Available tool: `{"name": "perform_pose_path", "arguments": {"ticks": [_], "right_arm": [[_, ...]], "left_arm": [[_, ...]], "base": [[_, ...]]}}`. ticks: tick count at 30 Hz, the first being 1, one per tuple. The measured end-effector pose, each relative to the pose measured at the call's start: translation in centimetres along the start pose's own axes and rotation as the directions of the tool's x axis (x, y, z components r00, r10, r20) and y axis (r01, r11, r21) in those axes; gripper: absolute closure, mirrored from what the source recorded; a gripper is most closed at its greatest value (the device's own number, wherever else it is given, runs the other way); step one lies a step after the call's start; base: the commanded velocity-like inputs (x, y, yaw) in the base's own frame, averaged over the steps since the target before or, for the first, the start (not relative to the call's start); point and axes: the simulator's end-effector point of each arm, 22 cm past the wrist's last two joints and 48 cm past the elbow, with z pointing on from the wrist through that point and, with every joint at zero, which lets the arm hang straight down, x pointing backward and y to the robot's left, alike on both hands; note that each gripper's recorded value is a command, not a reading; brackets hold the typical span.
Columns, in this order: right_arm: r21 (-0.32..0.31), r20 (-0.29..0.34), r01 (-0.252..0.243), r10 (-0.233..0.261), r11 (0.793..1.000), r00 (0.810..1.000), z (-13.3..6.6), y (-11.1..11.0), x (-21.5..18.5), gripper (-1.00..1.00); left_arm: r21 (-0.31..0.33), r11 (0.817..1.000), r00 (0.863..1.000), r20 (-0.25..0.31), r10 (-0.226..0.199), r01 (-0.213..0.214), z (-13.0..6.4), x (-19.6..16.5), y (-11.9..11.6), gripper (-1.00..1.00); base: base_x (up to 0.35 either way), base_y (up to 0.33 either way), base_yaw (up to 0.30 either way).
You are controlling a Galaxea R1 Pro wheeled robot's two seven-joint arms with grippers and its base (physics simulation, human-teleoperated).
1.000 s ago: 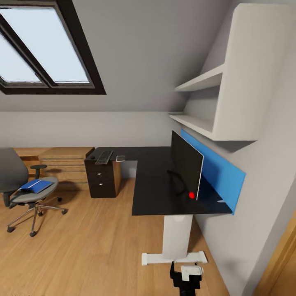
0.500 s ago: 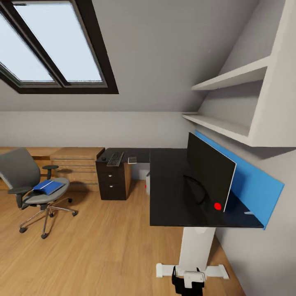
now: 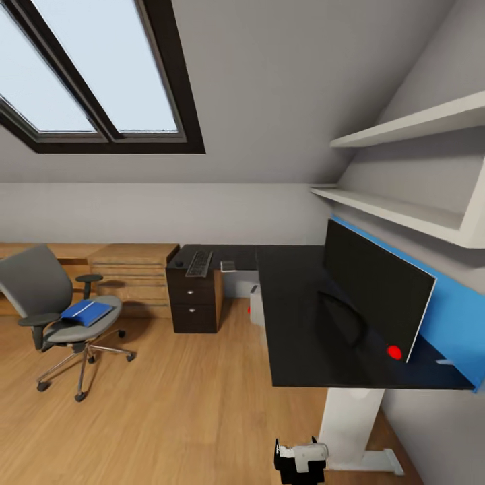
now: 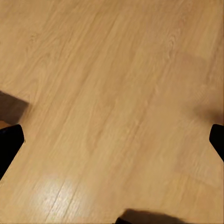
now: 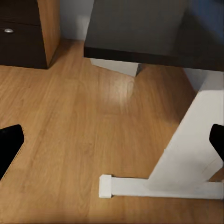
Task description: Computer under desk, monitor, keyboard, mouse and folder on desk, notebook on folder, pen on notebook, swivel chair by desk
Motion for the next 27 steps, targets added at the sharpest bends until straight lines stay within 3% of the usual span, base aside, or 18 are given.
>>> {"name": "perform_pose_path", "arguments": {"ticks": [19, 27], "right_arm": [[-0.007, -0.007, 0.01, -0.01, 1.0, 1.0, -0.2, 0.1, 0.4, -1.0], [-0.007, -0.011, 0.011, -0.011, 1.0, 1.0, -0.2, 0.1, 0.5, -1.0]], "left_arm": [[0.003, 1.0, 1.0, 0.004, 0.002, -0.002, 0.0, 0.0, -0.2, -1.0], [0.003, 1.0, 1.0, -0.025, 0.006, -0.006, -0.2, 1.4, -0.1, -1.0]], "base": [[0.189, 0.299, 0.0], [0.056, 0.067, 0.0]]}}
